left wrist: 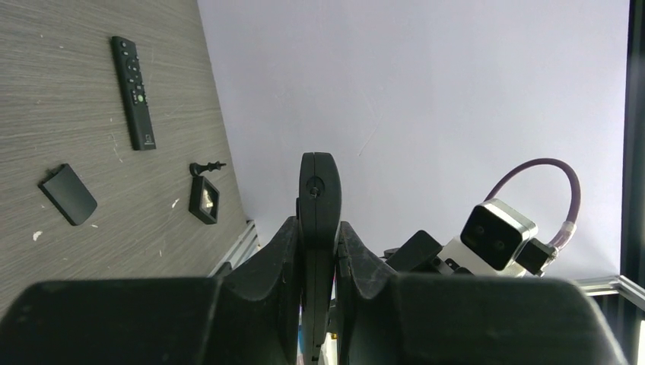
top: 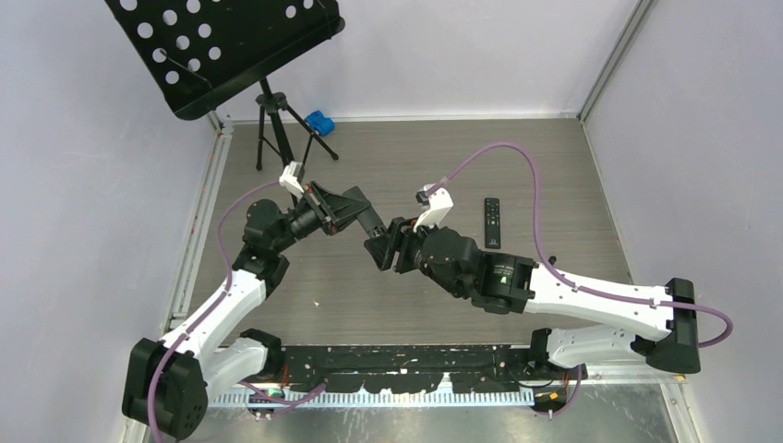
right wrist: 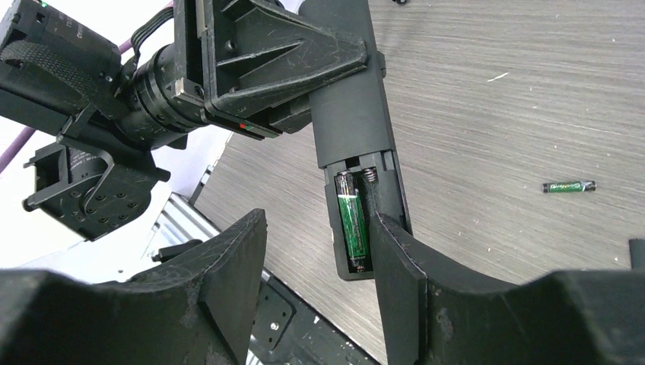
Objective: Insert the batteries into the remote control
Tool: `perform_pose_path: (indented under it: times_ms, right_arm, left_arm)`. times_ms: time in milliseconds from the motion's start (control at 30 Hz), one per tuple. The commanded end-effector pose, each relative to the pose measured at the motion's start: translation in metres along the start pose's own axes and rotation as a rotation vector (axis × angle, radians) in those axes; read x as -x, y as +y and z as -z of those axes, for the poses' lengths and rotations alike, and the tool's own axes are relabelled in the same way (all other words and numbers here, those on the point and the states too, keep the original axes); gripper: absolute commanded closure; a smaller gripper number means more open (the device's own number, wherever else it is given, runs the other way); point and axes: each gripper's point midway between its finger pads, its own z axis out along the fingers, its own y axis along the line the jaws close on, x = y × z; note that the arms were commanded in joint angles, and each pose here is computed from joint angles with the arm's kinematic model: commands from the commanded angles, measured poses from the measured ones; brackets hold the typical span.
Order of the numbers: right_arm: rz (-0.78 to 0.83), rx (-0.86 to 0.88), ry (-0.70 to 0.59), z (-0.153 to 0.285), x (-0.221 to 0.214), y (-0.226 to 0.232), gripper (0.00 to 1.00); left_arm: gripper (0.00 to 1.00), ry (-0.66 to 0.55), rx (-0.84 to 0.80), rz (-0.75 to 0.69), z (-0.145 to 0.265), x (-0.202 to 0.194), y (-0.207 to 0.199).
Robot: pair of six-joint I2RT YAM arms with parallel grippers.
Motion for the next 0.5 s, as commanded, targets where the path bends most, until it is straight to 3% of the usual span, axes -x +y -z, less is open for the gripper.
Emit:
perform_pose_path:
  times_ms: [0, 200, 467]
  right_arm:
    - [-0.012, -0.081, 0.004, 0.011, 0.008, -0.025, 0.41]
    - [-0.12, 0.008, -0.066, 0.027, 0.03, -0.016, 0.37]
    - [-0.299, 0.005, -0.074, 0.026, 0.023, -0.025, 0.29]
  left_arm:
    - [1.0, 0.004, -0.167, -0.093, 0.009, -0.001, -0.054]
    - [1.0, -0.006, -0.16, -0.1, 0.008, 0.001, -0.05]
    - [1.0, -0.038, -0.17, -0.109, 0.007, 0.006, -0.053]
